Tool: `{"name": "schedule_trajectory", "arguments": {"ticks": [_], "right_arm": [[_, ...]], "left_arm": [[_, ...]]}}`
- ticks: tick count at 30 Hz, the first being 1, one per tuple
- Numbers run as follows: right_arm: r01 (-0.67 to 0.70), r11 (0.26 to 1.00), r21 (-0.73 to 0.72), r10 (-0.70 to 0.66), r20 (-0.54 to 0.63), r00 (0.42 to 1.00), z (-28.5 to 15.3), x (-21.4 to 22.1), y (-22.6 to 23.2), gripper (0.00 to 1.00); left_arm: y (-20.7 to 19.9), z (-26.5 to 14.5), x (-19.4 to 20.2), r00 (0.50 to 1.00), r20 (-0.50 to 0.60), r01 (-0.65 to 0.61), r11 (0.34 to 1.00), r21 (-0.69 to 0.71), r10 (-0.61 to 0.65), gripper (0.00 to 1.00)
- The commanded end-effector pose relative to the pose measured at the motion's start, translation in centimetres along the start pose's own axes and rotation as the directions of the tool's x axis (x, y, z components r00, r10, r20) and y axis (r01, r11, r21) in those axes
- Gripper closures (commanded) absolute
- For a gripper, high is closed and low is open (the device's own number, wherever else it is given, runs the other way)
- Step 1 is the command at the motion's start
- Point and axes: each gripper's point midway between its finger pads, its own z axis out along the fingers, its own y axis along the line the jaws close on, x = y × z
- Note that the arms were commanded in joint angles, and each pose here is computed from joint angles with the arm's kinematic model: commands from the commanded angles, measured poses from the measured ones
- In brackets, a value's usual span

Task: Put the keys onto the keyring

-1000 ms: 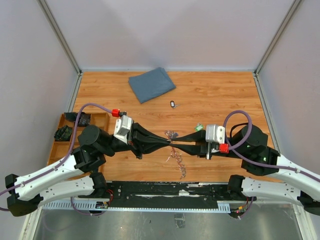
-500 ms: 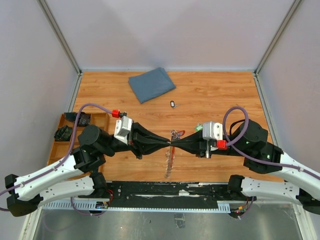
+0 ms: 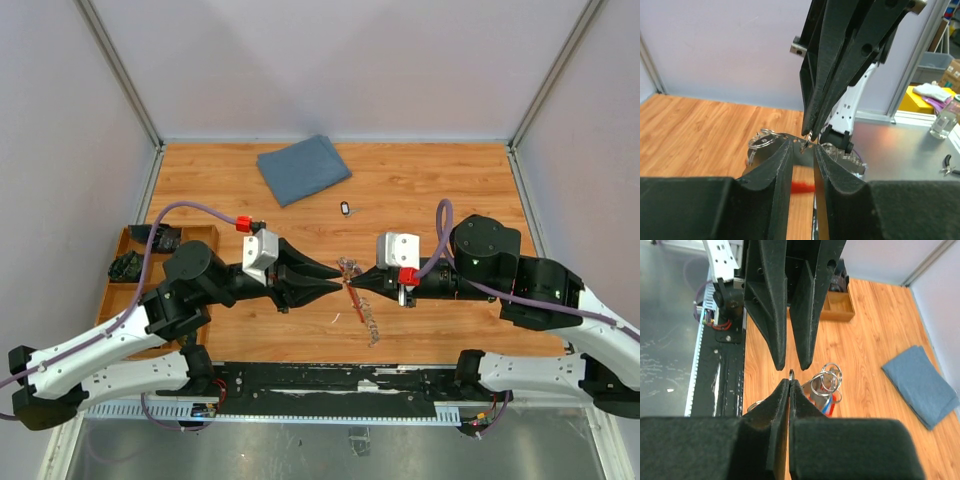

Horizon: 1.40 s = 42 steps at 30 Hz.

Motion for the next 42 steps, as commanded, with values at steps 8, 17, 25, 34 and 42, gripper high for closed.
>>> {"name": "schedule_trajectory", "arguments": {"ticks": [8,17,25,34,42], "right_arm": [[0.017,1.0,0.015,-0.012,-0.239,0.971,-0.8,2.2,-1.4,1.0],[-0.007,1.0,-0.003,0.007,-0.26,0.966,-0.3,2.6,-1.1,1.0],[-0.015,1.0,-0.002,0.014,-0.235,0.972,0.0,2.2,-1.1,1.0],[-0.013,1.0,0.01,0.015,-0.223,0.975,0.3,2.3,-1.2,1.0],[0.037,0.997,0.066,-0.034,-0.055,0.998,-0.8,0.5,-1.5,0.7]], "left_arm": [[1.2,1.2,2.7,0.993,-0.116,-0.025,0.999,-0.021,0.023,0.72],[1.5,1.3,2.6,0.993,-0.116,-0.04,0.999,-0.036,0.035,0.71],[1.2,1.6,3.1,0.991,-0.129,-0.028,1.0,-0.007,0.027,0.76],[0.9,1.5,2.6,0.993,-0.112,-0.021,1.0,0.0,0.021,0.99],[0.3,0.7,0.7,1.0,-0.012,0.01,1.0,-0.006,-0.01,0.99]]}}
